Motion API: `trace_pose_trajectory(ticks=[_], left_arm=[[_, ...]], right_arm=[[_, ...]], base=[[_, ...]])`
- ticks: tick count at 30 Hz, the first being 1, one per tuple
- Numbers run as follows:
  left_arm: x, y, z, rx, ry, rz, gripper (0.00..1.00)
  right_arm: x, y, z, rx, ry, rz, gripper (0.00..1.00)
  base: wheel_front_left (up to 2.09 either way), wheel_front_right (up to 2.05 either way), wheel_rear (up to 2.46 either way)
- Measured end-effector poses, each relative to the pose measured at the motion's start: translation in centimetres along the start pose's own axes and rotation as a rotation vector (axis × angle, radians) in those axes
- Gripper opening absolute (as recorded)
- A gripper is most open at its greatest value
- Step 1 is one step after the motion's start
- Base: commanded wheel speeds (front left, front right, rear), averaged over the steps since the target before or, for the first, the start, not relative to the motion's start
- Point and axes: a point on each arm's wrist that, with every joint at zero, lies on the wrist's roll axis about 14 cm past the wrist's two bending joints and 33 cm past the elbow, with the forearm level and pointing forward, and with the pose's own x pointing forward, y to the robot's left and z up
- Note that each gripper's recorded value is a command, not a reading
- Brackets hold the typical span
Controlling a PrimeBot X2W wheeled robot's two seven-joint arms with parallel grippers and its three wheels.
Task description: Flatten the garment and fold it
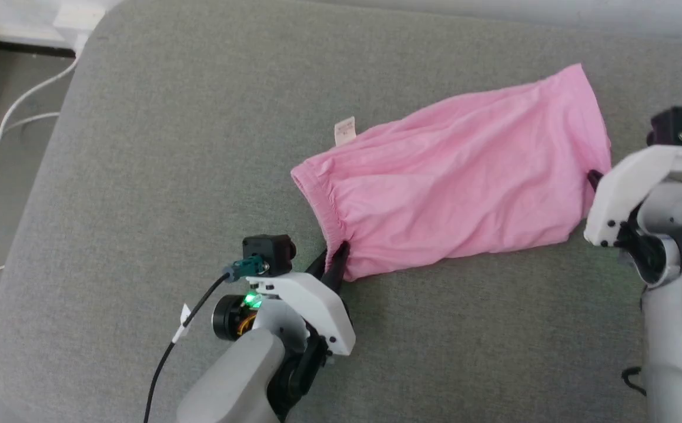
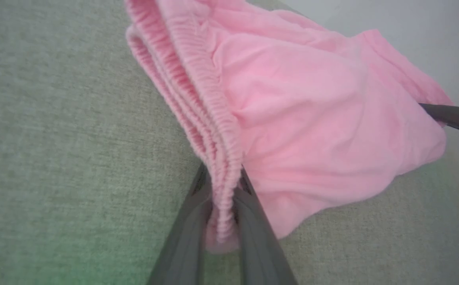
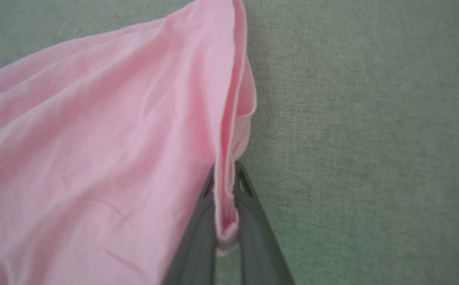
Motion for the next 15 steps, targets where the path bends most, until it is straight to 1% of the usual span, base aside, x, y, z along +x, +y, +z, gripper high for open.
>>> trace_pose_trajectory(ticks=[5, 8, 12, 15], left_arm=[[-1.4, -0.3, -0.2, 0.023, 0.005, -0.019, 0.00], [-2.5, -1.0, -0.3, 0.044, 0.017, -0.049, 0.00], [-3.9, -2.3, 0.1, 0.063, 0.027, -0.100, 0.00], [-4.7, -3.2, 0.2, 0.069, 0.046, -0.133, 0.00]], right_arm=[[-3.3, -0.9, 0.5, 0.030, -0.111, -0.004, 0.00], [-6.0, -2.0, 0.0, 0.055, -0.161, -0.016, 0.00], [-9.5, -3.3, -2.0, 0.095, -0.184, -0.025, 0.00], [-11.6, -4.4, -4.2, 0.136, -0.168, -0.038, 0.00]], base=[[0.00, 0.00, 0.00], [0.00, 0.00, 0.00], [0.00, 0.00, 0.00], [0.00, 0.00, 0.00]])
